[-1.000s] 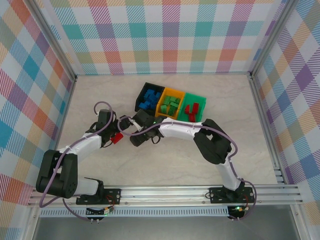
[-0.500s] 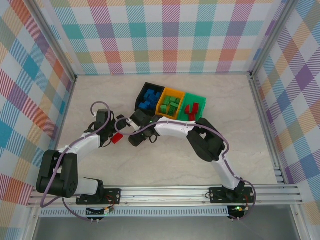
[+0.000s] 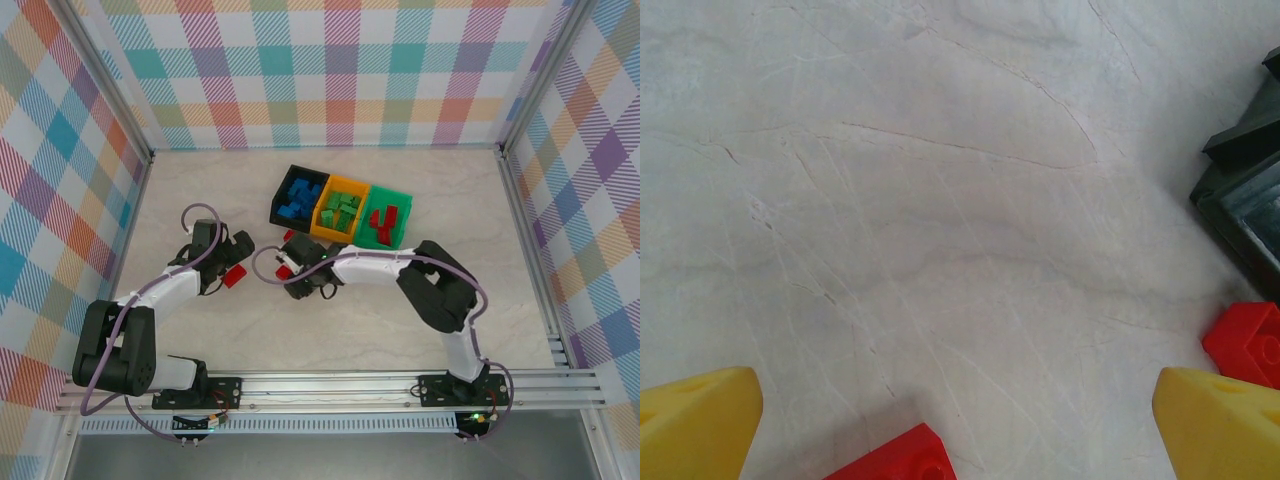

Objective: Sort the legos into containers by color
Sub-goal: Pick up the lego from the center of the table, then place the lego in the container.

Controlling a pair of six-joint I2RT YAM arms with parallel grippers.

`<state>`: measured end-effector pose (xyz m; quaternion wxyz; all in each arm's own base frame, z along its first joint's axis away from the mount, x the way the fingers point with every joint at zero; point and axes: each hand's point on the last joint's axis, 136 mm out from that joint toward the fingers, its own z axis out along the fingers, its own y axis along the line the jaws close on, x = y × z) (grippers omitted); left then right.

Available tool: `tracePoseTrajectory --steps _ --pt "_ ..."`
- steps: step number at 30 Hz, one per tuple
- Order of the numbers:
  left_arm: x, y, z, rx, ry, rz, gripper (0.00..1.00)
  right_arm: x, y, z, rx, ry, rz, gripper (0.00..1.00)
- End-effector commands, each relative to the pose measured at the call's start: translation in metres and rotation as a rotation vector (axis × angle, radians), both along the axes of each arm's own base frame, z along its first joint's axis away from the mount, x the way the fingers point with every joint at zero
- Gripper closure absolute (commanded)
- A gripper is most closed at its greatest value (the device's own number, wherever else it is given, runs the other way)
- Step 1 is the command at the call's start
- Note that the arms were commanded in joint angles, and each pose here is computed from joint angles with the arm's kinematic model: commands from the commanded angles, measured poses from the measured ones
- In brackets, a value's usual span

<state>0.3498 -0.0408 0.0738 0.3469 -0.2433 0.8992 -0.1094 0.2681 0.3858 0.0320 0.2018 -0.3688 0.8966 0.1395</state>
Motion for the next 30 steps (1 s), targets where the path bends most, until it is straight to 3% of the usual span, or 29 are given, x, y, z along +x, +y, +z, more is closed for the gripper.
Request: tracePoseTrajectory --steps 1,10,15,19,23,30 --pt "0.002 0.003 0.009 -0.013 -0.016 0.011 0.00 0.021 -0.018 0.034 0.104 -0.053 -0.140 0.61" --pt "0.002 0.002 0.010 -0.015 -0.019 0.009 0.00 0.074 -0.109 0.103 0.275 -0.198 -0.477 0.61" --pt "0.002 0.004 0.011 -0.009 -0.020 0.013 0.00 0.108 -0.173 0.114 0.299 -0.214 -0.689 0.59" --pt "0.001 0.004 0.011 -0.006 -0.021 0.014 0.00 0.123 -0.205 0.101 0.251 -0.172 -0.799 0.45" --pt "0.001 0.004 0.011 -0.004 -0.020 0.014 0.00 0.119 -0.200 0.091 0.264 -0.142 -0.780 0.28" --pt "0.002 0.001 0.007 -0.018 -0.012 0.007 0.00 0.092 -0.143 0.078 0.255 -0.093 -0.570 0.26"
